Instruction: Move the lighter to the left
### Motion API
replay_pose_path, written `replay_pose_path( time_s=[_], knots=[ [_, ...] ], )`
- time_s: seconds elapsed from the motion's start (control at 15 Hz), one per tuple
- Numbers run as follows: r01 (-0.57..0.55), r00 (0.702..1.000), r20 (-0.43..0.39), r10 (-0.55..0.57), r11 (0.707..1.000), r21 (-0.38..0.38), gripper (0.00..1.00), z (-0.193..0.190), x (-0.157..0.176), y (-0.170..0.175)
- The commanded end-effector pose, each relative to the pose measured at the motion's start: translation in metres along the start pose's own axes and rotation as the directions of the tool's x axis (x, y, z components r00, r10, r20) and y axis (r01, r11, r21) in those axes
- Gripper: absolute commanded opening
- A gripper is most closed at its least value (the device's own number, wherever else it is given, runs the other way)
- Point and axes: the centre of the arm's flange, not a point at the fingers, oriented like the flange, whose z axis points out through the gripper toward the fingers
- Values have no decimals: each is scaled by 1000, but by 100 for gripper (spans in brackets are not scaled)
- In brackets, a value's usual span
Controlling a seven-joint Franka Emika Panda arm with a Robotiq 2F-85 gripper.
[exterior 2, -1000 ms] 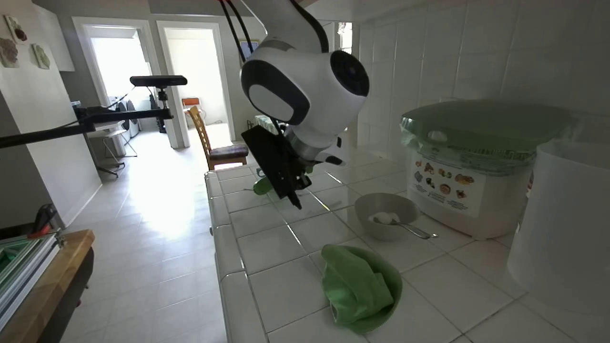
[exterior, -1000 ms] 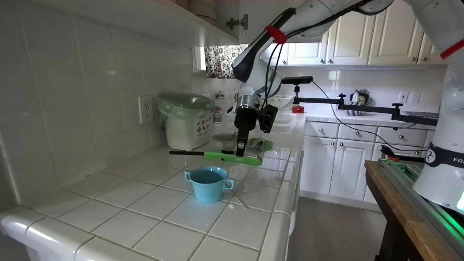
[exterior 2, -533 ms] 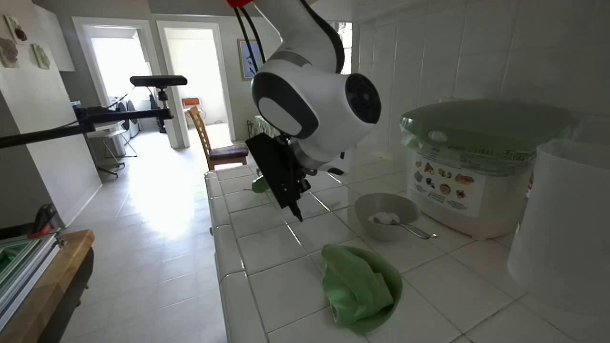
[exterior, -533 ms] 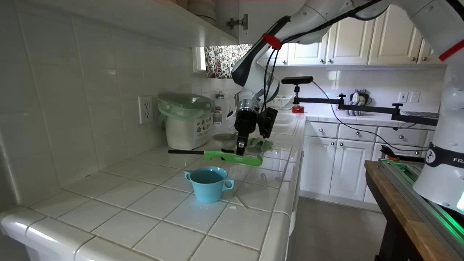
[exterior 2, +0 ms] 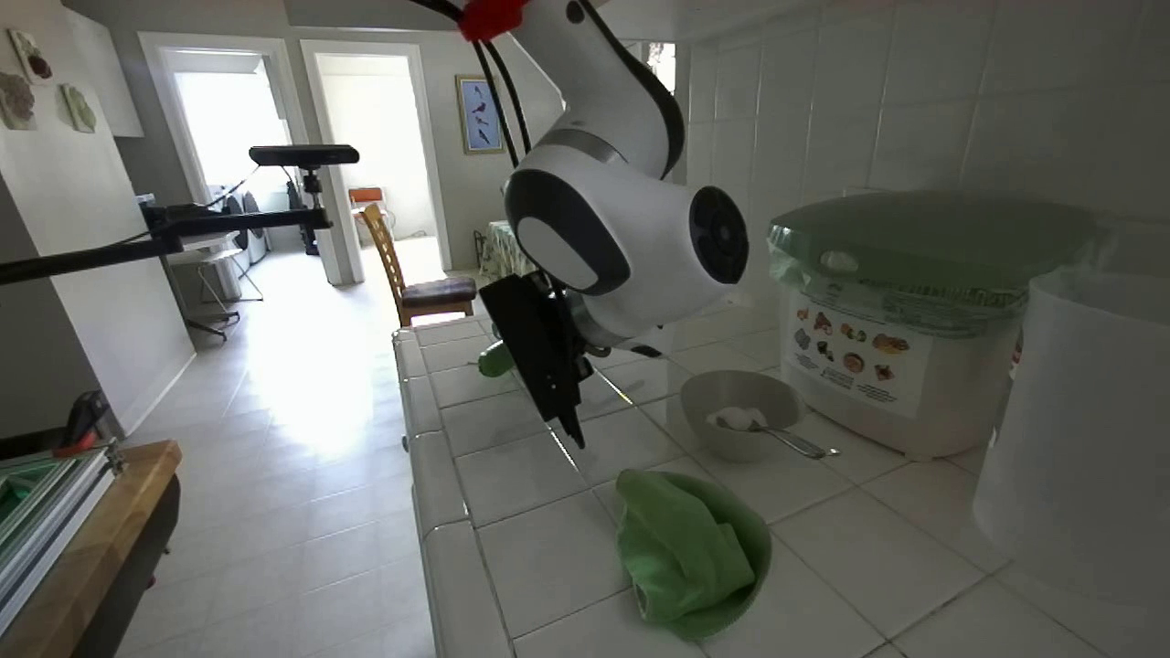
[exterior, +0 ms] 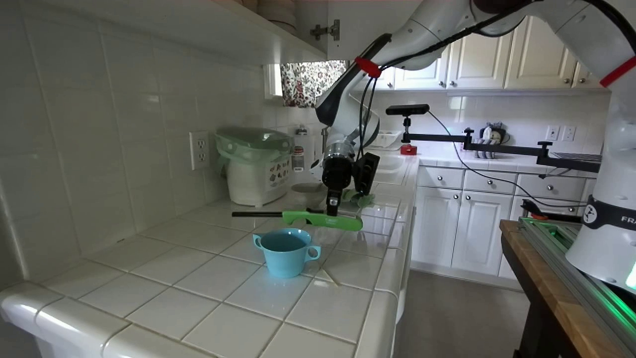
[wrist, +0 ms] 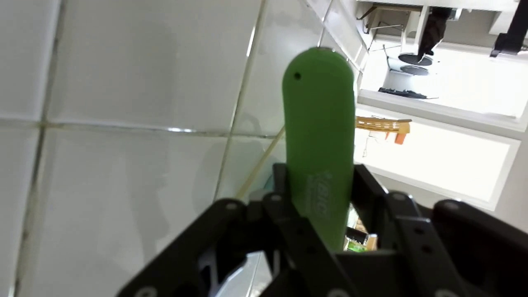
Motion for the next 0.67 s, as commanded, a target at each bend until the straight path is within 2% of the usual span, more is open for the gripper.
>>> replay_pose_path(
  time_s=[0.0,0.27,0.6],
  knots=[
    [14,1000,-3,-14,998,58,16,0,9,6],
    [-3,1000,21,1,995,104,16,2,10,8],
    [-24,999,36,20,995,101,16,4,10,11]
  ],
)
